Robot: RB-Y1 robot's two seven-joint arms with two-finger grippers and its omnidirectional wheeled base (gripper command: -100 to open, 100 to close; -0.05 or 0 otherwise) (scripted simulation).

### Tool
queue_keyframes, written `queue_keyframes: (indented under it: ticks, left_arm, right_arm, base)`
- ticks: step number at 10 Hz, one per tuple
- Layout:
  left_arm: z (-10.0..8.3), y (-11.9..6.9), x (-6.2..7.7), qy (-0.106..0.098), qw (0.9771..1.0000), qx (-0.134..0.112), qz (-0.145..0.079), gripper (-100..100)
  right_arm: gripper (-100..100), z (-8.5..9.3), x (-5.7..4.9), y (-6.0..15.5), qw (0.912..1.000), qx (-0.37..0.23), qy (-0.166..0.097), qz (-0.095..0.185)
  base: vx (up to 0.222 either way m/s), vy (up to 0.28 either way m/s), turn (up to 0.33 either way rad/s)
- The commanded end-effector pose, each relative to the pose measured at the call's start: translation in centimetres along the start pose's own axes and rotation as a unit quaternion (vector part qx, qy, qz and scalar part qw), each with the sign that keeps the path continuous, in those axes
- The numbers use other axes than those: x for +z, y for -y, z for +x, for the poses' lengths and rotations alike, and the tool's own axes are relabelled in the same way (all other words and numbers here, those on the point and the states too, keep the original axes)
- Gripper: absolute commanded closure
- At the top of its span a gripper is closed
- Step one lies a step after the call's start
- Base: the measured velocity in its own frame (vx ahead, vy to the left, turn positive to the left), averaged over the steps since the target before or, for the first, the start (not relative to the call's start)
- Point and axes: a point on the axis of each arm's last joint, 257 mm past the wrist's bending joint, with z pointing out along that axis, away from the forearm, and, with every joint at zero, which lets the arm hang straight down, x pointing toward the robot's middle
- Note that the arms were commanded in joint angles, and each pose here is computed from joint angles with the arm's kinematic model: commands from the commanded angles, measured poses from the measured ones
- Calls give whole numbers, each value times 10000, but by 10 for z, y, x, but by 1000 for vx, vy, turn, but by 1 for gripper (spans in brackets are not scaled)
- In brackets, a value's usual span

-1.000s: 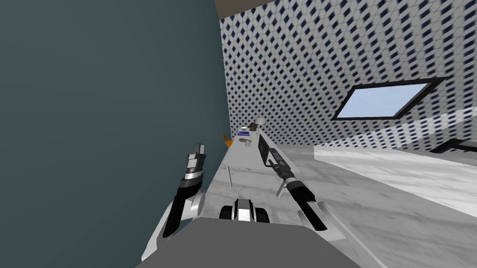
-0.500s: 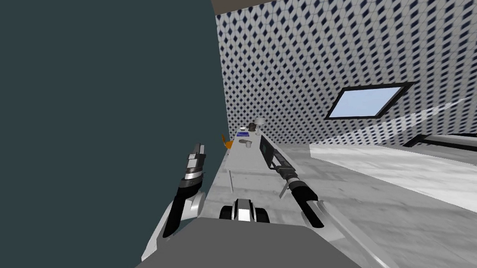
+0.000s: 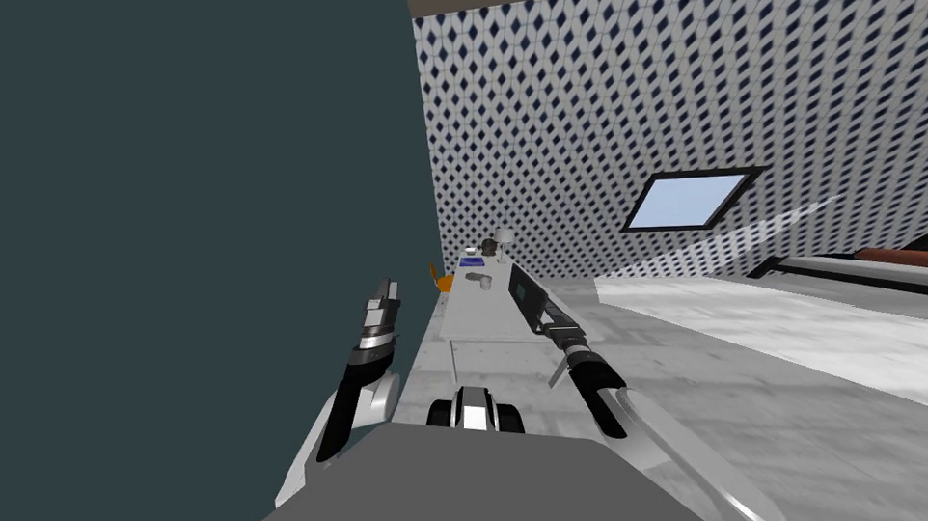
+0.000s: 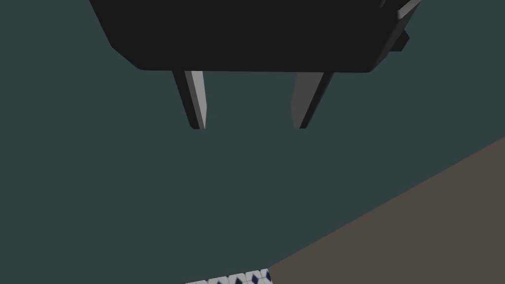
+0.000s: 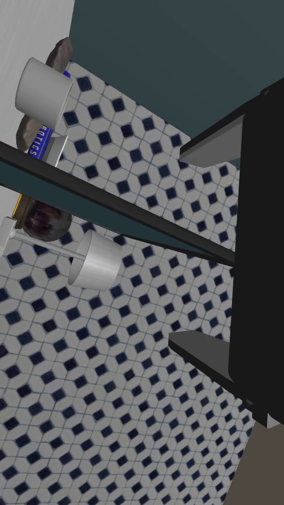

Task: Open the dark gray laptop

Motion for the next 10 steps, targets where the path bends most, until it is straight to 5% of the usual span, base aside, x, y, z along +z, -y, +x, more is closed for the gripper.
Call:
queue_keyframes:
  ticks: [1, 5, 8, 9, 10]
  left_arm:
    - [0, 0, 0, 0, 10000, 0, 0, 0]
    - [0, 0, 0, 0, 10000, 0, 0, 0]
    - [0, 0, 0, -1, 10000, 1, 0, 0]
    - [0, 0, 0, -1, 10000, 1, 1, 0]
    - [0, 0, 0, -1, 10000, 1, 1, 0]
  right_arm:
    - [-100, 3, 0, 20, 9975, -649, -18, 268]
    - [-100, -1, 1, 41, 9886, -1399, 20, 564]
    - [-100, -4, -1, 40, 9903, -1292, 13, 516]
    - [100, -4, -1, 40, 9902, -1296, 13, 521]
    - [100, -4, -1, 39, 9926, -1106, -18, 494]
  base:
    - [84, 129, -80]
    - [63, 103, -81]
    - [63, 18, -5]
    - [9, 0, 1]
    - [7, -41, -18]
